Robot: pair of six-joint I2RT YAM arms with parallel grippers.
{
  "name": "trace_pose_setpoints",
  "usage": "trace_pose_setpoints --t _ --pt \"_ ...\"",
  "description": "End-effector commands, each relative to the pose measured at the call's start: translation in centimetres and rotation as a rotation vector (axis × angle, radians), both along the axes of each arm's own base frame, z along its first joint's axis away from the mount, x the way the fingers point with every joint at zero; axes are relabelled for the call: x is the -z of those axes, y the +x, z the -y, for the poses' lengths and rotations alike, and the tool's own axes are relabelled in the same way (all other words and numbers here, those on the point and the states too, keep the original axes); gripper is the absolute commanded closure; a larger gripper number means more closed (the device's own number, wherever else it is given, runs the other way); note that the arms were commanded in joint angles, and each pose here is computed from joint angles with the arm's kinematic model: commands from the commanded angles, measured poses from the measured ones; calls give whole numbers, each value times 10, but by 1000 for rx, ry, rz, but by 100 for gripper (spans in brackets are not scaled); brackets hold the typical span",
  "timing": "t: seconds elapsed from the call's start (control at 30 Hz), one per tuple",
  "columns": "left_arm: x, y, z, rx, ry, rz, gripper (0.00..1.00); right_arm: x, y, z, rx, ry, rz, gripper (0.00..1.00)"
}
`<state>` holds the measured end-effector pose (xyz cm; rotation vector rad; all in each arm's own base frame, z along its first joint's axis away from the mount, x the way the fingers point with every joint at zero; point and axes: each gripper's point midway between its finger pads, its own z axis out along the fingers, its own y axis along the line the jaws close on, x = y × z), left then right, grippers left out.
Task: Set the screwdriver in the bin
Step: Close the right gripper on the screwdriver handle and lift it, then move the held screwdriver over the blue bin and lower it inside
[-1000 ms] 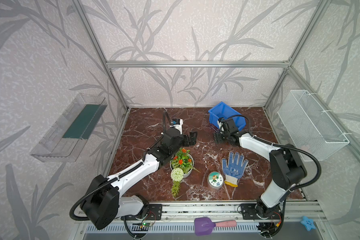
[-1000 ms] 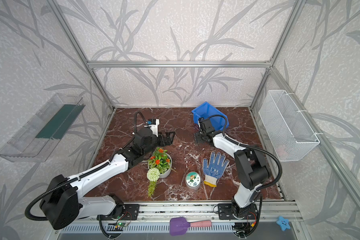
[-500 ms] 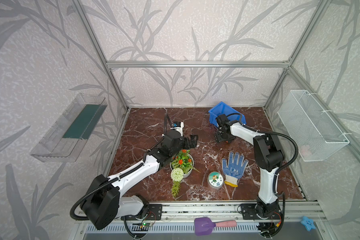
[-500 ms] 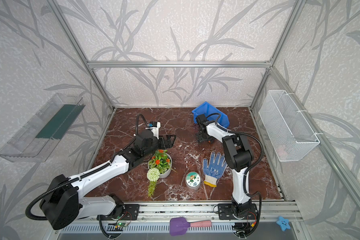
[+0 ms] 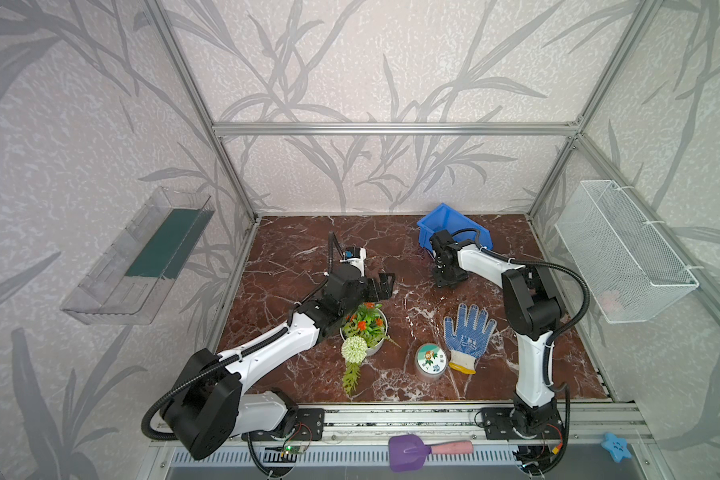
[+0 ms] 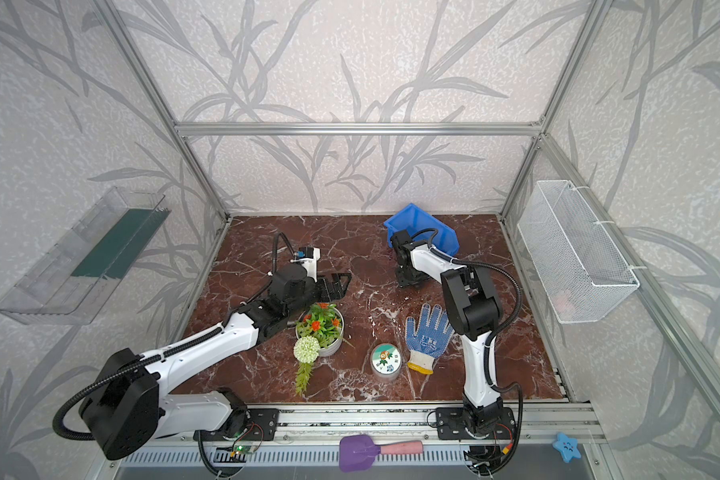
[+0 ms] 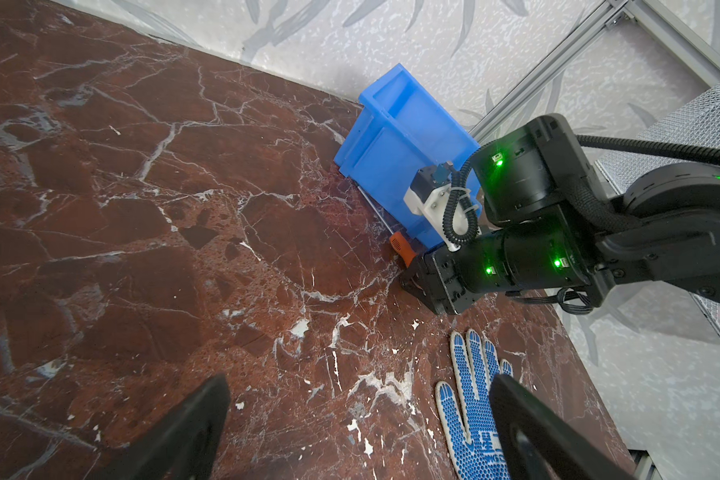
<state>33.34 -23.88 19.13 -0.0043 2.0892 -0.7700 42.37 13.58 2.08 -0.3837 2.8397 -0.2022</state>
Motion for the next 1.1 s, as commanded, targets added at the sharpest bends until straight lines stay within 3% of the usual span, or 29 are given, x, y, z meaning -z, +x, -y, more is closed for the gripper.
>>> trace_pose_setpoints --t 0.0,0.13,0.23,0.4,0.67,0.87,1.07 --pt "-5 1 0 -15 -11 9 1 1 -19 1 -9 -8 -43 62" --pt "-15 3 -1 -20 -7 32 1 -10 -24 -6 -14 24 -9 81" --pt "-22 5 0 -19 -3 44 1 -28 -26 -17 -47 47 32 89" --pt "-35 8 4 -10 -6 63 1 -80 -33 -47 -167 100 154 90" --pt "-64 24 18 10 -12 115 1 -181 -9 -28 -126 200 415 91" --pt "-80 46 47 65 10 94 1 -195 29 15 -11 264 477 91" --pt "-84 59 75 126 -16 46 1 -160 58 47 87 316 373 91"
